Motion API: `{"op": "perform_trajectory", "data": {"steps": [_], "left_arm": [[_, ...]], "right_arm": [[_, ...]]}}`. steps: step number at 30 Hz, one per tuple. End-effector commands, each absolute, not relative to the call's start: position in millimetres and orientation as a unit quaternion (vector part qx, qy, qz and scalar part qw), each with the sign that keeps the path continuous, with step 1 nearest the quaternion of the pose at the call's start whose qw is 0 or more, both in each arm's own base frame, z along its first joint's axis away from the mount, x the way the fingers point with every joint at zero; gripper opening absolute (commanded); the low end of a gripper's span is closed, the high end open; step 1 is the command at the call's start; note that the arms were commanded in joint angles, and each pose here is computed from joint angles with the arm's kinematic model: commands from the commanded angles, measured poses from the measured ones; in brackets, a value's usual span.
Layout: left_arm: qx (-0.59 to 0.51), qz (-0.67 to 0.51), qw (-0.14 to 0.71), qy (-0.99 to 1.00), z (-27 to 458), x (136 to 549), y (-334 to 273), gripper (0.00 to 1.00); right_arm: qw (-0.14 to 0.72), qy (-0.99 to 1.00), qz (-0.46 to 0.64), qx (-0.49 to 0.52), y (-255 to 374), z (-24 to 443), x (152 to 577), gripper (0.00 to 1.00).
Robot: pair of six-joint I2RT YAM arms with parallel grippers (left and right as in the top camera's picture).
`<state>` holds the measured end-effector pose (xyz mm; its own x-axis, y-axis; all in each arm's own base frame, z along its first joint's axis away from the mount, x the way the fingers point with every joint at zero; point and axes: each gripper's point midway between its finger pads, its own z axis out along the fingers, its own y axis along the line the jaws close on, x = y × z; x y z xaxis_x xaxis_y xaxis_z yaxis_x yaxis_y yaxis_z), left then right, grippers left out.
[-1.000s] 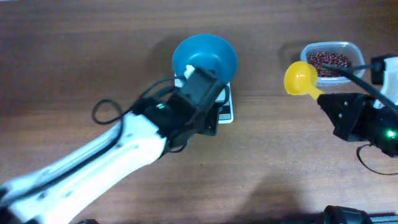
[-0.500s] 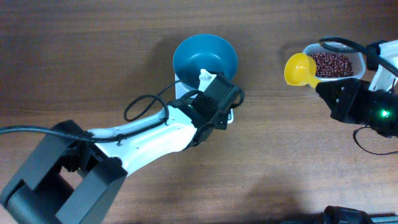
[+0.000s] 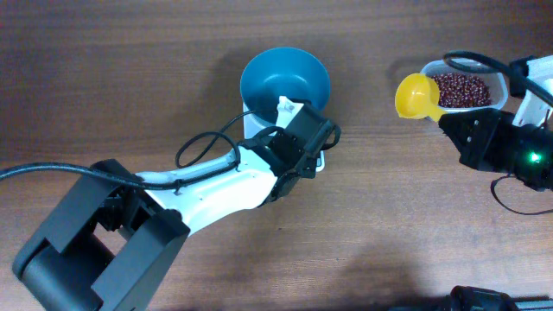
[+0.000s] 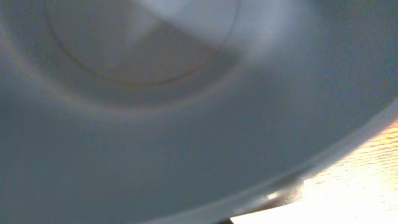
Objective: Scoop item into bowl and weigh 50g on scale
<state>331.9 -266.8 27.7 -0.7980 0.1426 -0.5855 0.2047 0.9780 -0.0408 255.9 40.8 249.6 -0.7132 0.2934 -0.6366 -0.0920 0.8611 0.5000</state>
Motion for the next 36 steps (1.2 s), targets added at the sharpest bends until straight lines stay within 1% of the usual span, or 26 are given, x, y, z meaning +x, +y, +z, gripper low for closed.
{"op": "perform_trajectory", "data": {"steps": [1, 4, 8, 11, 19, 21, 24, 28, 29, 30, 31, 33, 35, 36], "left_arm": [[0.089, -0.041, 0.303, 0.948, 18, 334, -266, 0.00], [0.098, -0.047, 0.279, 0.954, 3, 327, -269, 0.00], [0.101, -0.044, 0.269, 0.957, -2, 323, -267, 0.00], [0.106, -0.024, 0.244, 0.964, -9, 313, -257, 0.00], [0.111, -0.021, 0.226, 0.968, -12, 306, -254, 0.00], [0.111, -0.021, 0.226, 0.968, -5, 304, -252, 0.00], [0.110, -0.050, 0.253, 0.960, 40, 301, -257, 0.00], [0.123, -0.082, 0.283, 0.948, 104, 278, -254, 0.00], [0.117, -0.103, 0.308, 0.939, 139, 272, -246, 0.00], [0.113, -0.118, 0.325, 0.932, 161, 266, -240, 0.00], [0.106, -0.135, 0.350, 0.921, 190, 257, -227, 0.00], [0.080, -0.129, 0.401, 0.903, 230, 246, -193, 0.00], [0.056, -0.119, 0.440, 0.888, 258, 231, -157, 0.00], [0.051, -0.111, 0.447, 0.886, 263, 223, -142, 0.00]], "right_arm": [[0.384, 0.886, 0.253, 0.056, 39, 257, 258, 0.04], [0.384, 0.886, 0.253, 0.056, 39, 257, 258, 0.04], [0.384, 0.886, 0.253, 0.056, 39, 257, 258, 0.04], [0.383, 0.886, 0.255, 0.059, 39, 257, 258, 0.04], [0.378, 0.887, 0.259, 0.063, 40, 256, 256, 0.04], [0.377, 0.887, 0.260, 0.063, 40, 255, 256, 0.04], [0.381, 0.885, 0.261, 0.061, 41, 260, 255, 0.04], [0.390, 0.882, 0.260, 0.057, 41, 272, 254, 0.04], [0.384, 0.885, 0.254, 0.063, 39, 269, 252, 0.04], [0.377, 0.892, 0.237, 0.074, 34, 263, 251, 0.04], [0.369, 0.901, 0.210, 0.085, 25, 255, 248, 0.04], [0.361, 0.912, 0.177, 0.086, 16, 248, 244, 0.04], [0.362, 0.912, 0.171, 0.088, 14, 247, 245, 0.04], [0.362, 0.912, 0.171, 0.088, 14, 247, 245, 0.04]]}}
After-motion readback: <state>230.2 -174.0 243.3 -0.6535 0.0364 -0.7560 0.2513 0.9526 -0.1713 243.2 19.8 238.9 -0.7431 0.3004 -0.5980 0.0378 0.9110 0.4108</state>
